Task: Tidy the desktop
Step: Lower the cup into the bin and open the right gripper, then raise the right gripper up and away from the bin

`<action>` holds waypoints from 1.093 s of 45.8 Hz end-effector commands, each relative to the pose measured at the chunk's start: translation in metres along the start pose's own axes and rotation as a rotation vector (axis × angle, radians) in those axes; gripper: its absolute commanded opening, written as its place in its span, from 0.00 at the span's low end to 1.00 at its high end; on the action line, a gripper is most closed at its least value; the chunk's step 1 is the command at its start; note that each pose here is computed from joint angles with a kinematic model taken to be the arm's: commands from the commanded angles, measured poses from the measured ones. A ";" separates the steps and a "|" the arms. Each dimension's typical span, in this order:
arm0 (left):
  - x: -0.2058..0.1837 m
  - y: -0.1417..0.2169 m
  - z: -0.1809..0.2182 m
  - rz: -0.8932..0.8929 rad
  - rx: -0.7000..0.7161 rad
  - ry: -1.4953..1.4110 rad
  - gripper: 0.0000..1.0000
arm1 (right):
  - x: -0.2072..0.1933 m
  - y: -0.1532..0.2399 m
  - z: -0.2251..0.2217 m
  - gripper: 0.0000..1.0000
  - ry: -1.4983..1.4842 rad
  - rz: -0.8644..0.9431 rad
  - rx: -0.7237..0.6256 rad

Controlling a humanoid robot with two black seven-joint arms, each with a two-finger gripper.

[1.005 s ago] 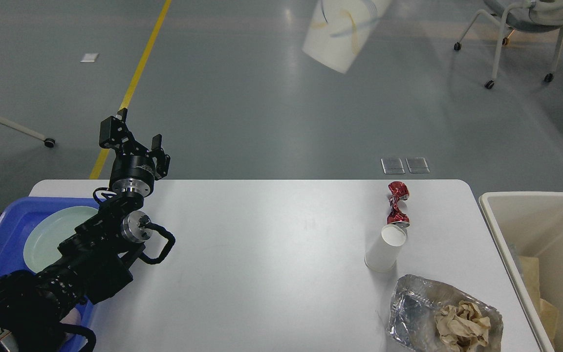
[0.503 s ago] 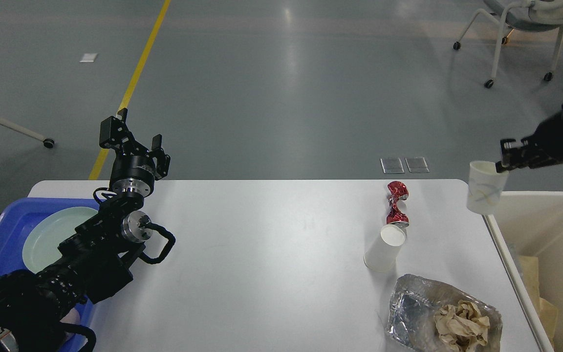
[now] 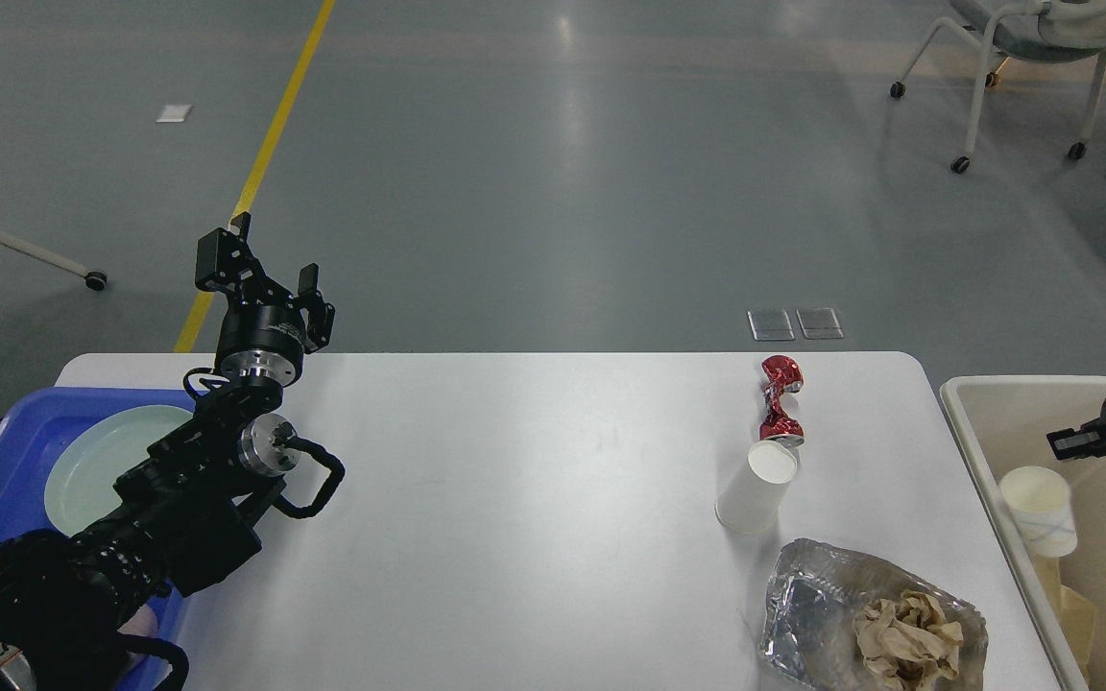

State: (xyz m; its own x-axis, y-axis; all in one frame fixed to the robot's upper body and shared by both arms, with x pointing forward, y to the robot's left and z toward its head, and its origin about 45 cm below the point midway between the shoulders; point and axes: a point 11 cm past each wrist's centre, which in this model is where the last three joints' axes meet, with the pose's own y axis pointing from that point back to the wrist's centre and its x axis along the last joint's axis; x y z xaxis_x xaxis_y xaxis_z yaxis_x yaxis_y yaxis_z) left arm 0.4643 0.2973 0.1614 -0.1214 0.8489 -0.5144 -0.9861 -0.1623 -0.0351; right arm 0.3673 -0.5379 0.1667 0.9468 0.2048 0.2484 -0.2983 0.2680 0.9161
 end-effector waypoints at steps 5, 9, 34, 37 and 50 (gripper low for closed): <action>0.000 0.000 0.000 0.000 0.000 0.001 1.00 | 0.009 0.006 0.002 0.99 -0.004 0.023 -0.001; 0.000 0.000 0.000 0.001 0.000 0.000 1.00 | 0.022 0.013 0.000 1.00 -0.022 0.048 0.011; 0.000 0.000 0.000 0.000 0.000 0.001 1.00 | 0.217 0.193 -0.119 1.00 -0.302 0.241 0.495; 0.000 0.000 0.000 0.000 0.000 0.001 1.00 | 0.239 0.224 -0.142 1.00 -0.267 0.304 0.548; 0.000 0.000 0.000 0.001 0.000 0.000 1.00 | 0.293 0.353 -0.228 1.00 -0.119 0.508 0.766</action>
State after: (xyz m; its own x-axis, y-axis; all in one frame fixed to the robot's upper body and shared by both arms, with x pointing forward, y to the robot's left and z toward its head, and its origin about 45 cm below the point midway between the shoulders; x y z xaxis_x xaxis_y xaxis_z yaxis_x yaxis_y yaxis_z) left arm 0.4643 0.2974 0.1614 -0.1213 0.8492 -0.5139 -0.9861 -0.1622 -0.0351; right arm 0.5174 -0.2111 0.4541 0.7805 -0.0095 0.6251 -0.5602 -0.4544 0.6926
